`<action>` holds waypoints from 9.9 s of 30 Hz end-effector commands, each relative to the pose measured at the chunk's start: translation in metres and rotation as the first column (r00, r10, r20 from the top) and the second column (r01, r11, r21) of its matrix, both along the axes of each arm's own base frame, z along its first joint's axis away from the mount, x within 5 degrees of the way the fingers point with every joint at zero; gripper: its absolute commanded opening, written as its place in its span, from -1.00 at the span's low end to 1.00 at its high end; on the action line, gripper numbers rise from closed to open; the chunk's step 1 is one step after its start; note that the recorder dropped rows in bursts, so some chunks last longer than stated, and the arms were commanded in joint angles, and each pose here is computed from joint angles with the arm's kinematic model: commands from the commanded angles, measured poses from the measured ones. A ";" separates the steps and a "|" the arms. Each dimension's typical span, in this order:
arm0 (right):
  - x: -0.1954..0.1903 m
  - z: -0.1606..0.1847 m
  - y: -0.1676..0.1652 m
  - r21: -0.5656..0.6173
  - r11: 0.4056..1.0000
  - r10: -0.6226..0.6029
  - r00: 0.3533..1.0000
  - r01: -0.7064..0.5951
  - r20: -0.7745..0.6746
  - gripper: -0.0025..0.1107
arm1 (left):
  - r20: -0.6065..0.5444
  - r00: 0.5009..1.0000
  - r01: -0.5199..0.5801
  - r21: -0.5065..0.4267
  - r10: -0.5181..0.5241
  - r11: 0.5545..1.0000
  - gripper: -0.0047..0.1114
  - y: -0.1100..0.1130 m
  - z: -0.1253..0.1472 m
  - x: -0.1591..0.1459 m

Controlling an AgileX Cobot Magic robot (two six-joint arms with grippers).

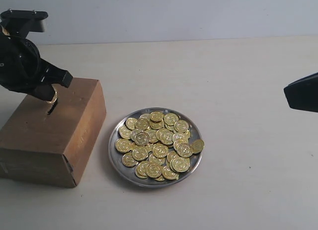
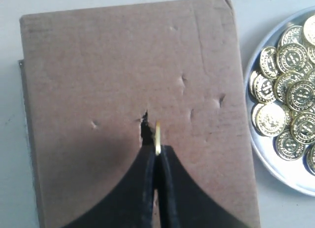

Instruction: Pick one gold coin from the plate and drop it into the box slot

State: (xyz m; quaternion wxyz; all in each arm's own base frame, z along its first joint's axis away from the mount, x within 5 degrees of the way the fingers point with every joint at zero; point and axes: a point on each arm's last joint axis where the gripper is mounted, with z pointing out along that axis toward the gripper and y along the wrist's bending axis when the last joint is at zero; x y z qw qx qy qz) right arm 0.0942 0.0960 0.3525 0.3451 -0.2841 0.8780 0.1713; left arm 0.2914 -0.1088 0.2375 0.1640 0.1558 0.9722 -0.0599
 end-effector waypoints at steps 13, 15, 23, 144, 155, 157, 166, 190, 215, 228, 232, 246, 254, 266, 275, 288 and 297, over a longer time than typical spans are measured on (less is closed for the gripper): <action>-0.001 -0.001 0.000 0.012 1.000 0.001 1.000 -0.001 -0.004 -0.96 | -0.025 1.000 -0.013 0.025 0.013 1.000 -0.92 0.001 -0.010 0.005; -0.001 -0.001 0.000 0.012 1.000 0.001 1.000 -0.001 -0.004 -0.96 | -0.025 1.000 -0.013 0.025 0.013 1.000 -0.92 0.001 -0.010 0.005; -0.001 -0.001 0.000 0.011 1.000 0.003 1.000 -0.003 -0.003 -0.96 | -0.031 0.999 -0.012 0.027 0.013 1.000 -0.92 0.001 -0.010 0.005; -0.038 -0.141 -0.092 0.586 0.701 -0.702 0.538 0.406 0.467 -0.96 | 0.791 0.512 -0.134 -0.309 0.333 0.941 -0.89 0.102 -0.051 -0.237; -0.038 -0.141 -0.092 0.586 0.701 -0.702 0.538 0.406 0.467 -0.96 | 0.762 0.551 -0.162 -0.303 0.341 0.939 -0.89 0.103 -0.056 -0.238; -0.038 -0.141 -0.092 0.586 0.701 -0.702 0.538 0.406 0.467 -0.96 | 0.762 0.551 -0.162 -0.303 0.341 0.939 -0.89 0.103 -0.056 -0.238; -0.038 -0.141 -0.092 0.586 0.701 -0.702 0.538 0.406 0.467 -0.96 | 0.761 0.554 -0.162 -0.300 0.339 0.940 -0.89 0.103 -0.056 -0.238; -0.040 -0.165 -0.094 0.265 0.812 -0.577 0.647 0.520 0.499 -0.96 | 0.762 0.554 -0.162 -0.298 0.337 0.941 -0.89 0.103 -0.056 -0.238; -0.040 -0.165 -0.097 0.205 0.813 -0.559 0.631 0.545 0.538 -0.96 | 0.762 0.554 -0.162 -0.298 0.337 0.941 -0.89 0.103 -0.056 -0.238; -0.040 -0.165 -0.096 0.234 0.805 -0.577 0.630 0.545 0.519 -0.96 | 0.762 0.554 -0.162 -0.298 0.337 0.941 -0.89 0.103 -0.056 -0.238; -0.040 -0.165 -0.096 0.234 0.805 -0.577 0.630 0.545 0.519 -0.96 | 0.762 0.554 -0.162 -0.298 0.337 0.941 -0.89 0.103 -0.056 -0.238; -0.040 -0.165 -0.096 0.236 0.804 -0.579 0.630 0.545 0.518 -0.96 | 0.762 0.554 -0.162 -0.298 0.337 0.941 -0.89 0.103 -0.056 -0.238; -0.040 -0.165 -0.096 0.236 0.804 -0.579 0.630 0.545 0.517 -0.96 | 0.762 0.554 -0.162 -0.298 0.337 0.941 -0.89 0.103 -0.056 -0.238; -0.040 -0.165 -0.096 0.237 0.805 -0.578 0.630 0.544 0.519 -0.96 | 0.762 0.554 -0.162 -0.298 0.337 0.941 -0.89 0.103 -0.056 -0.238; -0.040 -0.165 -0.096 0.240 0.804 -0.580 0.630 0.544 0.516 -0.96 | 0.762 0.554 -0.162 -0.298 0.337 0.941 -0.89 0.103 -0.056 -0.238; -0.040 -0.165 -0.096 0.240 0.804 -0.580 0.630 0.544 0.516 -0.96 | 0.762 0.554 -0.162 -0.298 0.337 0.941 -0.89 0.103 -0.056 -0.238; -0.040 -0.165 -0.096 0.240 0.804 -0.580 0.630 0.544 0.516 -0.96 | 0.762 0.554 -0.162 -0.298 0.337 0.941 -0.89 0.103 -0.056 -0.238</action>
